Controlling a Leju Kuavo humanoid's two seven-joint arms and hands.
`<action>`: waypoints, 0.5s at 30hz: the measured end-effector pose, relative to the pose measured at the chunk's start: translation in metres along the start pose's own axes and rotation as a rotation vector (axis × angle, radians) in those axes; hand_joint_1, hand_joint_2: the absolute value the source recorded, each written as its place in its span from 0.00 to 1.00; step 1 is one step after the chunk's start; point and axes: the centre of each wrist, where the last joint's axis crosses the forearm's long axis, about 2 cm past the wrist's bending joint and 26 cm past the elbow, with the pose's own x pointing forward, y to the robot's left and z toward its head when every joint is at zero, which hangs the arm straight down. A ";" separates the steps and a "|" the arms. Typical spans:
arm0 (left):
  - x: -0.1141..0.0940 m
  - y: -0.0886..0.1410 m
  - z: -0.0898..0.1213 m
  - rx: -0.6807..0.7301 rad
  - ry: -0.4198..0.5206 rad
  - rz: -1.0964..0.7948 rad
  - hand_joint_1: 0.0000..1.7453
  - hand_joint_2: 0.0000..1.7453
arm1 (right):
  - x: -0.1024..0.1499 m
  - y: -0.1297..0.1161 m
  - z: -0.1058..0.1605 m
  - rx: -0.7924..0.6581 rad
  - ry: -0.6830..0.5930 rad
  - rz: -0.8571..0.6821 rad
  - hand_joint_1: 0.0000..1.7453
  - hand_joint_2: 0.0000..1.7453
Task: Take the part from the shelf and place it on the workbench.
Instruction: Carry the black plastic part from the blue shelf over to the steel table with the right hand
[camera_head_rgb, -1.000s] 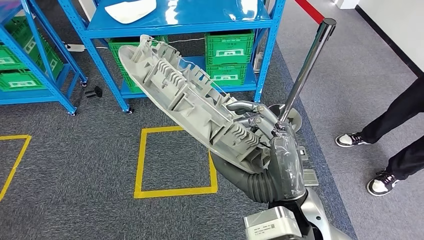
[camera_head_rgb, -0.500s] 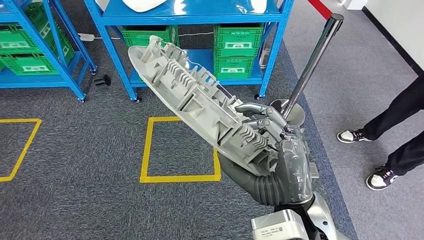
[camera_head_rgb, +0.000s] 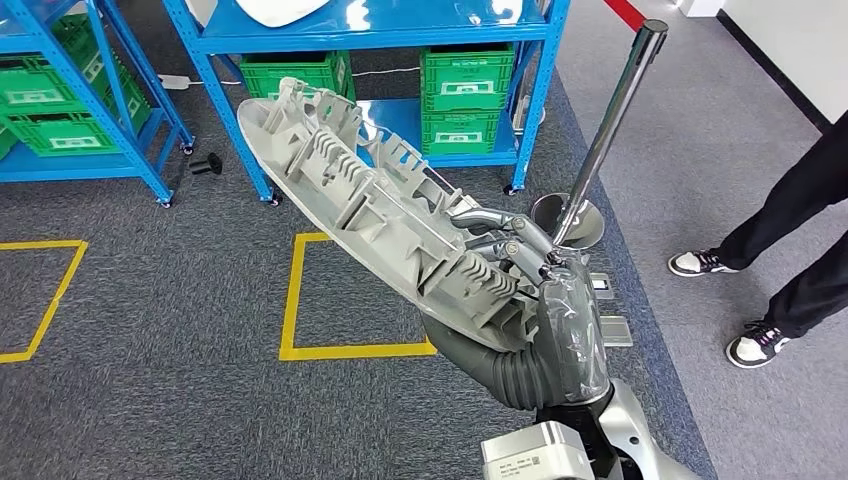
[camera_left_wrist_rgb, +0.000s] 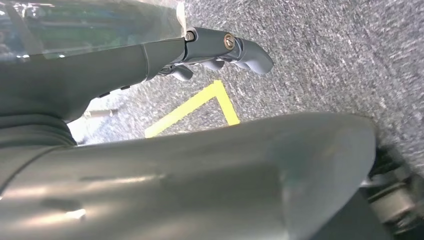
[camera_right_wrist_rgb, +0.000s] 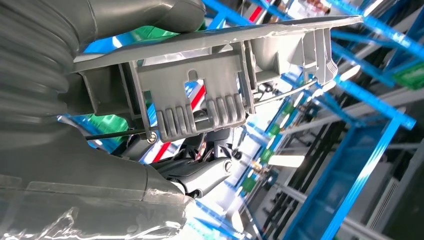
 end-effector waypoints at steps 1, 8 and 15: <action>0.001 0.000 0.000 0.000 -0.001 0.000 0.00 1.00 | 0.000 0.000 0.000 0.000 -0.001 0.001 1.00 1.00; -0.001 -0.001 0.000 -0.011 0.002 0.000 0.00 1.00 | 0.000 0.000 0.000 0.003 -0.011 0.009 1.00 1.00; 0.000 -0.001 0.000 -0.021 0.000 0.002 0.00 1.00 | 0.000 0.000 0.001 0.009 -0.010 0.011 1.00 1.00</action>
